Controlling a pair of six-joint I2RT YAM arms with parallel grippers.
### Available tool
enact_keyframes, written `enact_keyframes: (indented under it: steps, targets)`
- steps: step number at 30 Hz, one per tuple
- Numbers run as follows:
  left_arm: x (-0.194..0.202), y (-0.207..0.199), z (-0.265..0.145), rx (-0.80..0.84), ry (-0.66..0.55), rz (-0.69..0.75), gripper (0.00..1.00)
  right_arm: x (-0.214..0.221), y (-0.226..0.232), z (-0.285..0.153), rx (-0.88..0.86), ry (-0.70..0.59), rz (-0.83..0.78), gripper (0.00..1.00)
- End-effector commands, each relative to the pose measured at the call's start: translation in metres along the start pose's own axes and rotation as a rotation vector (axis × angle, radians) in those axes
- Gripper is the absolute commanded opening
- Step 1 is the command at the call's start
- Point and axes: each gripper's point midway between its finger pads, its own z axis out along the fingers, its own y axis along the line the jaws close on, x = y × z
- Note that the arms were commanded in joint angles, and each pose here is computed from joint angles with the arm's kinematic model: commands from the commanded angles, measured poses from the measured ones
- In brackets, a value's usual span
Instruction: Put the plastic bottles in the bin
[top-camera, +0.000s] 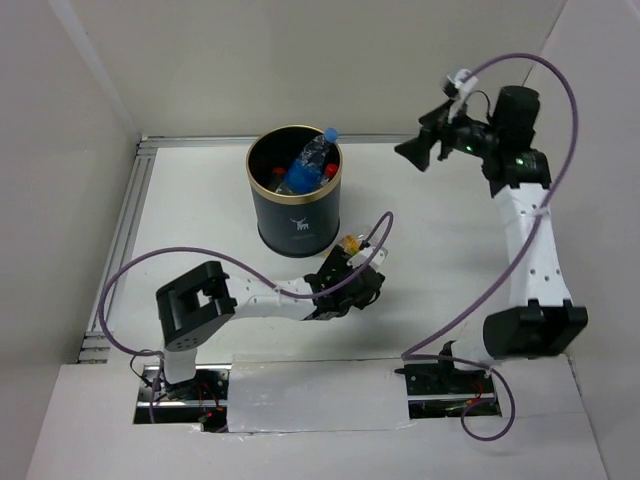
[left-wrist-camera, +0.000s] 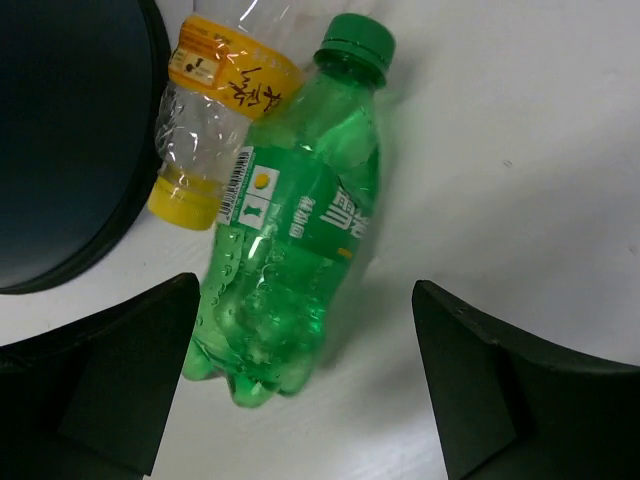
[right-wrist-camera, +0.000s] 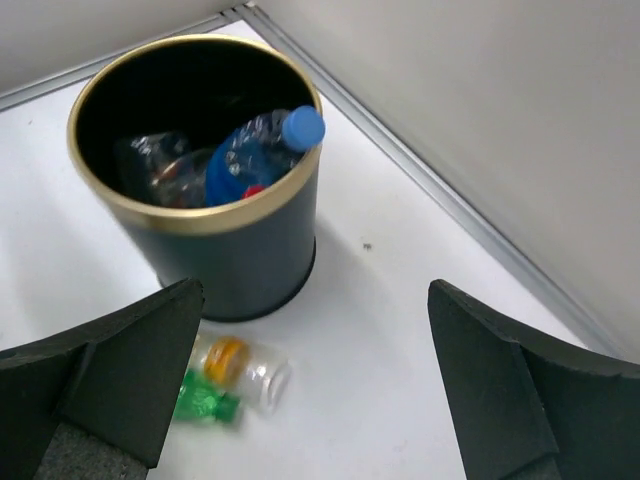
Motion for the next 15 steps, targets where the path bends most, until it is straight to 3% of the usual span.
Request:
enact_keyframes:
  steps: [1,4,6,13,15]
  targets:
    - [0.011,0.011,0.017,-0.076,0.067,0.010,1.00,0.018,0.028,-0.032,-0.080,0.015,0.032,1.00]
    - [0.018,0.009,0.023,-0.073,0.092,-0.004,0.91,0.043,0.024,-0.053,-0.055,0.036,0.090,1.00]
    - [0.025,0.009,0.022,-0.067,0.114,-0.005,0.67,0.063,0.024,-0.059,-0.059,0.050,0.111,1.00]
    - [0.030,-0.020,-0.010,0.075,0.104,0.001,0.27,0.101,0.010,-0.062,-0.063,0.106,0.164,0.97]
    - [0.026,-0.032,-0.025,0.117,0.082,-0.012,0.06,0.116,0.006,-0.058,-0.082,0.133,0.183,0.96]
